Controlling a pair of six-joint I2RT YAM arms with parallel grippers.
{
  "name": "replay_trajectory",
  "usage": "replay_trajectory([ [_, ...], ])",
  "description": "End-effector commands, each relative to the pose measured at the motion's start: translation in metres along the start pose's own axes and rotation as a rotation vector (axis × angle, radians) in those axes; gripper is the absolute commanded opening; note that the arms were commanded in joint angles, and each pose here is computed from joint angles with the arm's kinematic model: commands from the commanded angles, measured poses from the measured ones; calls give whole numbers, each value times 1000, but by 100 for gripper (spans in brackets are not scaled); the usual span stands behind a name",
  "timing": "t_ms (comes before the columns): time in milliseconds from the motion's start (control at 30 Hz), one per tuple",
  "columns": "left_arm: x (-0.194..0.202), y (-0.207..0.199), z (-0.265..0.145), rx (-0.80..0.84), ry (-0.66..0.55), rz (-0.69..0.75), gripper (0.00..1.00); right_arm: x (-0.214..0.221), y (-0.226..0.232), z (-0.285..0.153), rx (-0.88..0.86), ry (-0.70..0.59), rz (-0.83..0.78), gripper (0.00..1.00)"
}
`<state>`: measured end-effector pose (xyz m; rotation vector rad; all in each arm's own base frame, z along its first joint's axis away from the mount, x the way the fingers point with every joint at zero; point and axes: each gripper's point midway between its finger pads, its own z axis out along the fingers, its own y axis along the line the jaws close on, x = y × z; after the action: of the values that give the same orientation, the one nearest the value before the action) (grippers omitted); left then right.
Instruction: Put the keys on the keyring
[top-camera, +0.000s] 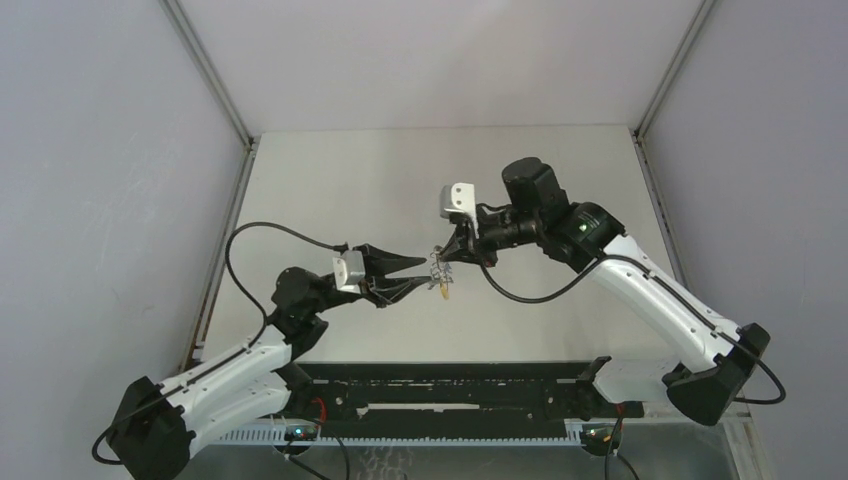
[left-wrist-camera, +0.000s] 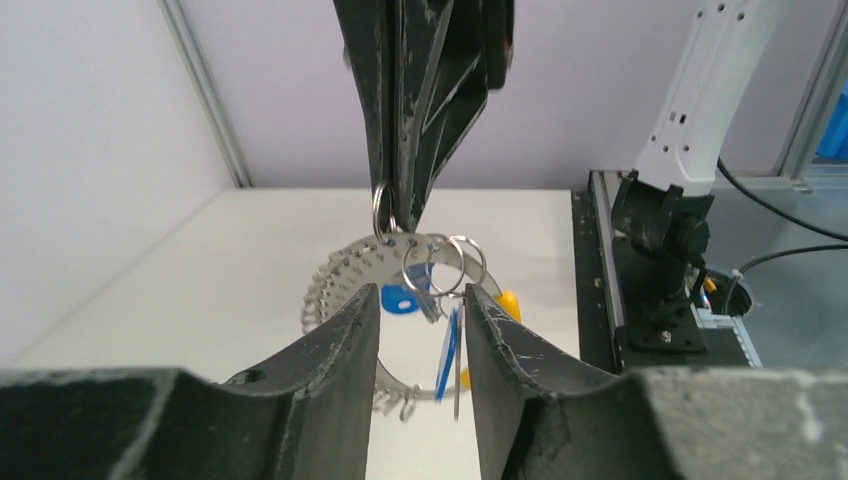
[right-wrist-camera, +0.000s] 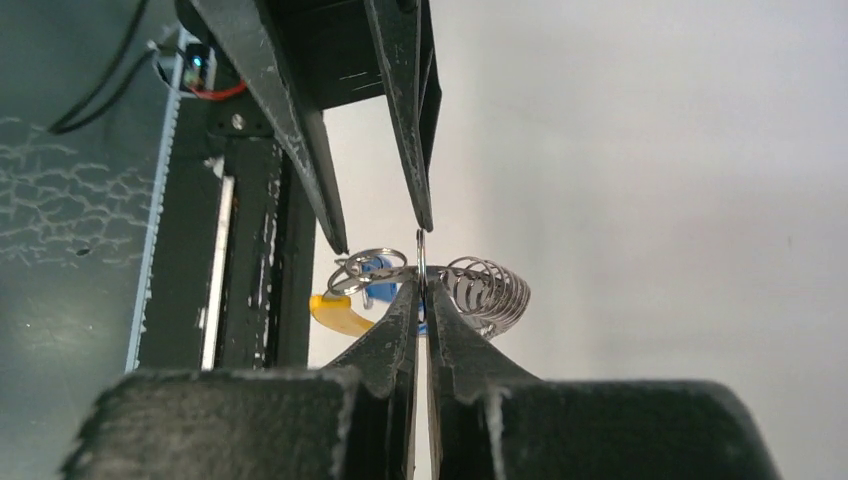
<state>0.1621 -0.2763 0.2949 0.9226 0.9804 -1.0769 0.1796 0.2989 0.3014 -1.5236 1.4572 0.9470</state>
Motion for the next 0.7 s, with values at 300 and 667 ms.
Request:
replay_trajectory([
  [300,10,17,1,-66,83,23,45,53,-6,-17,130,610,30,0],
  [667,13,7,17,46,24,-54,41,48,0,1,76,645,-47,0],
])
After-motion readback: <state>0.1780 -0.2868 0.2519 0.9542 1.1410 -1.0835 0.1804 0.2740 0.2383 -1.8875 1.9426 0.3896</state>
